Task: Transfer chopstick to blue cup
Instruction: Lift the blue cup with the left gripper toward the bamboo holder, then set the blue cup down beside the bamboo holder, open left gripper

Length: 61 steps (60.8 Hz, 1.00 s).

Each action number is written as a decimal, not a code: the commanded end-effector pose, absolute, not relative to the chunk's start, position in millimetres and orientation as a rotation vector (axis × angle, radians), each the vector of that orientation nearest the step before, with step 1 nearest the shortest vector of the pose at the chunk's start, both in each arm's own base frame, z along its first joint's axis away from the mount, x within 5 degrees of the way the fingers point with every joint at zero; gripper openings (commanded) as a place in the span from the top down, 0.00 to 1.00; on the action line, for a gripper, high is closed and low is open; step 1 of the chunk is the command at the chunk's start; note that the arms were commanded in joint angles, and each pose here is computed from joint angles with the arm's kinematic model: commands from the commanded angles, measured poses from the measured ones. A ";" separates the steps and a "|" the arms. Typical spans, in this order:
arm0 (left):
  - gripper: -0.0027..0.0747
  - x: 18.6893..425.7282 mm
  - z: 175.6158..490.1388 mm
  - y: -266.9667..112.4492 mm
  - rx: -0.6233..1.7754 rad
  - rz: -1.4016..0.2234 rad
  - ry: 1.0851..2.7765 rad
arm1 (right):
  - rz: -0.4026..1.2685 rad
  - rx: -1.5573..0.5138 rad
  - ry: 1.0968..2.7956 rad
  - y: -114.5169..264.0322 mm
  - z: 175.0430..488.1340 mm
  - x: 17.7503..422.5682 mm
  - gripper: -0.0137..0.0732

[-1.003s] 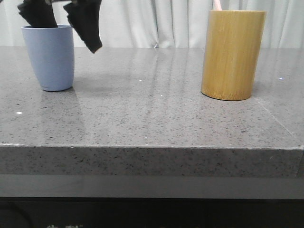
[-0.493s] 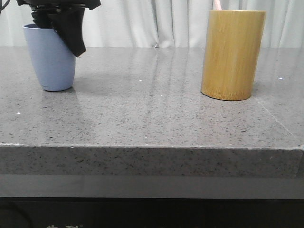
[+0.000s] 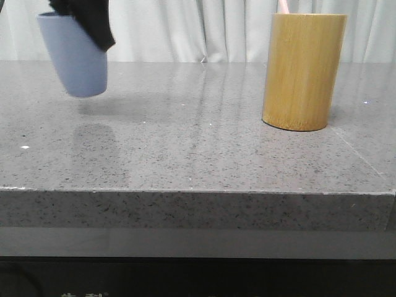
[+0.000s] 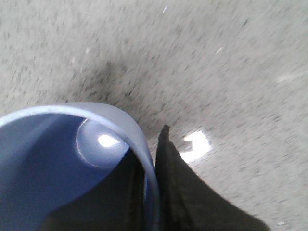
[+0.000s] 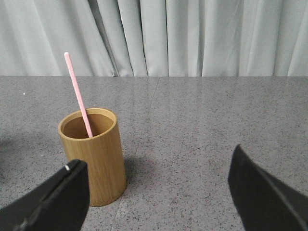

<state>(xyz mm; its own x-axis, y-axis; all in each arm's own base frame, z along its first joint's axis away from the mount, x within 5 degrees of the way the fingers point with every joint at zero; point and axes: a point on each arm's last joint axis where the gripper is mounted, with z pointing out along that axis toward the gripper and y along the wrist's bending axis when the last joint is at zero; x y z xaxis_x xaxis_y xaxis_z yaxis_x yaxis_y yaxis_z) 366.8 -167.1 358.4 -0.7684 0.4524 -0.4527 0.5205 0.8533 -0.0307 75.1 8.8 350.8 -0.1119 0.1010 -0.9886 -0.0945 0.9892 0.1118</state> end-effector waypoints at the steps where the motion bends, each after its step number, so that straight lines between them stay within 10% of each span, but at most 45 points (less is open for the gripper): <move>1: 0.99 347.8 400.6 -174.0 0.709 -0.370 2.481 | 0.157 0.013 1.578 7.7 367.6 75.6 0.15; 29: 0.99 315.9 408.9 -258.0 0.868 -0.634 2.276 | 0.157 0.013 1.578 7.7 367.6 75.6 0.15; 61: 0.99 310.6 372.0 -278.6 1.066 -0.374 2.394 | 0.158 0.011 1.594 7.9 366.1 75.6 0.15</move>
<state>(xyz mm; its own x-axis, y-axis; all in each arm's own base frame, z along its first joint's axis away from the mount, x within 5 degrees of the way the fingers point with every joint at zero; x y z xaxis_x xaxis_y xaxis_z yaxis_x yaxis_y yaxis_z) 320.1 -282.6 338.4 -0.6216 0.6505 -0.4364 0.7433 0.6656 -0.0667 75.0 9.0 349.9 -0.1220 0.0999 -0.9875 -0.0947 0.9892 0.1118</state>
